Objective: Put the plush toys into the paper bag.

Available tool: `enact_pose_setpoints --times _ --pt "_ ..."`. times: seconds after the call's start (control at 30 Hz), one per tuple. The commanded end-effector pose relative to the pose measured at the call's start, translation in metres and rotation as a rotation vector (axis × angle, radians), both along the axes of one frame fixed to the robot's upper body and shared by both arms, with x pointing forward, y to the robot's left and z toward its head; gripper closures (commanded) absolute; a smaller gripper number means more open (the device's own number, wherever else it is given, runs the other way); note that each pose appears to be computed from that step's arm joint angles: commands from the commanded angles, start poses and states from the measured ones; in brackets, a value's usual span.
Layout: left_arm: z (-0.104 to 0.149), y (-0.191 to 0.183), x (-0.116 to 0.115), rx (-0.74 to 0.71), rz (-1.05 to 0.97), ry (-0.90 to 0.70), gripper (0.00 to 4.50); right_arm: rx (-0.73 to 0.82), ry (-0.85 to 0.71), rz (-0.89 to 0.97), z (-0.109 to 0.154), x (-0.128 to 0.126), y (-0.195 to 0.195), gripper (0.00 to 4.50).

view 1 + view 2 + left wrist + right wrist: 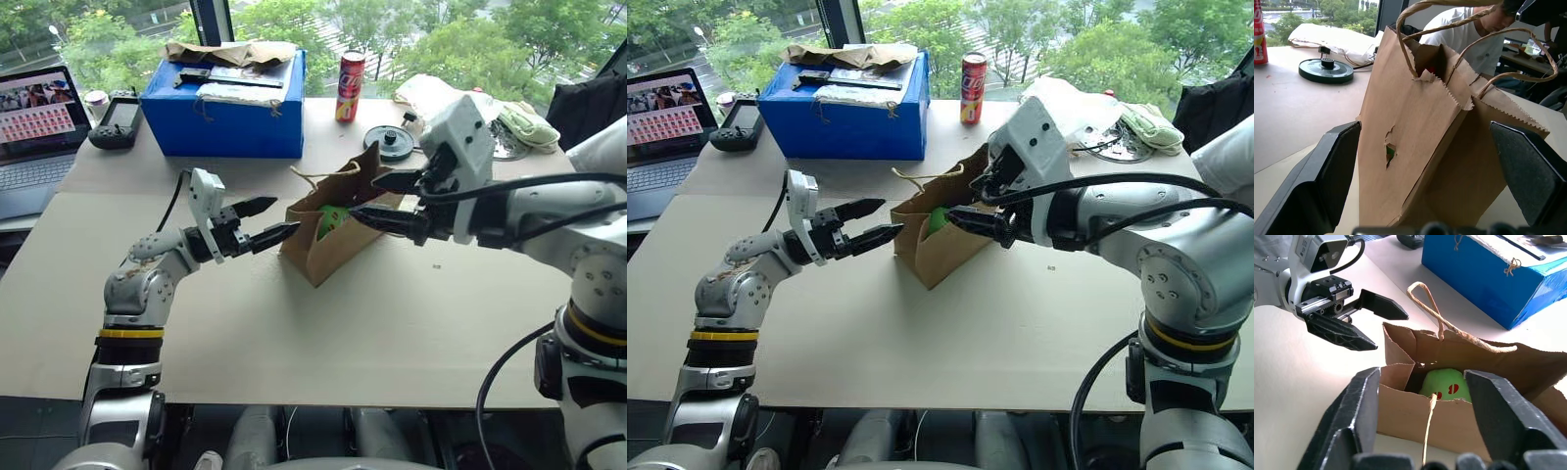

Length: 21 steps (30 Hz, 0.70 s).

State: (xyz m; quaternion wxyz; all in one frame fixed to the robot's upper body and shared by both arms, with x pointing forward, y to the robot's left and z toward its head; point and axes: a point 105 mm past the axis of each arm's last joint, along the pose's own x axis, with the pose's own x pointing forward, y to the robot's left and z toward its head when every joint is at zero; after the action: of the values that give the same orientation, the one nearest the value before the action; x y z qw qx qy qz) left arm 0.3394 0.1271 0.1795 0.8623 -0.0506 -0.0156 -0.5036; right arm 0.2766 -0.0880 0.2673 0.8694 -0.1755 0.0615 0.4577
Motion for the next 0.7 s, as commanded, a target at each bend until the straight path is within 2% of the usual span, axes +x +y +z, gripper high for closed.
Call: enact_pose_setpoints --times 0.03,0.17,0.23,0.4,0.57,0.7 --pt "0.014 0.002 -0.001 -0.04 -0.008 -0.021 0.0 0.026 -0.053 0.074 0.01 -0.013 0.005 3.04" --pt "0.014 0.002 -0.001 -0.039 -0.012 -0.017 0.0 -0.001 0.015 0.101 -0.012 -0.014 0.014 4.41" --pt "0.014 0.002 -0.002 -0.052 -0.023 0.0 0.0 -0.058 0.077 0.076 -0.035 -0.009 0.016 4.46" --pt "0.014 0.004 -0.003 -0.051 -0.03 0.014 0.0 -0.162 0.134 0.038 -0.072 -0.002 0.02 4.46" --pt "0.009 0.004 -0.005 -0.036 -0.04 0.028 0.0 -0.223 0.115 -0.069 -0.088 0.023 0.019 4.46" --pt "0.0 0.001 -0.009 -0.005 -0.057 0.051 0.0 -0.139 0.092 -0.144 -0.081 0.044 0.027 4.46"
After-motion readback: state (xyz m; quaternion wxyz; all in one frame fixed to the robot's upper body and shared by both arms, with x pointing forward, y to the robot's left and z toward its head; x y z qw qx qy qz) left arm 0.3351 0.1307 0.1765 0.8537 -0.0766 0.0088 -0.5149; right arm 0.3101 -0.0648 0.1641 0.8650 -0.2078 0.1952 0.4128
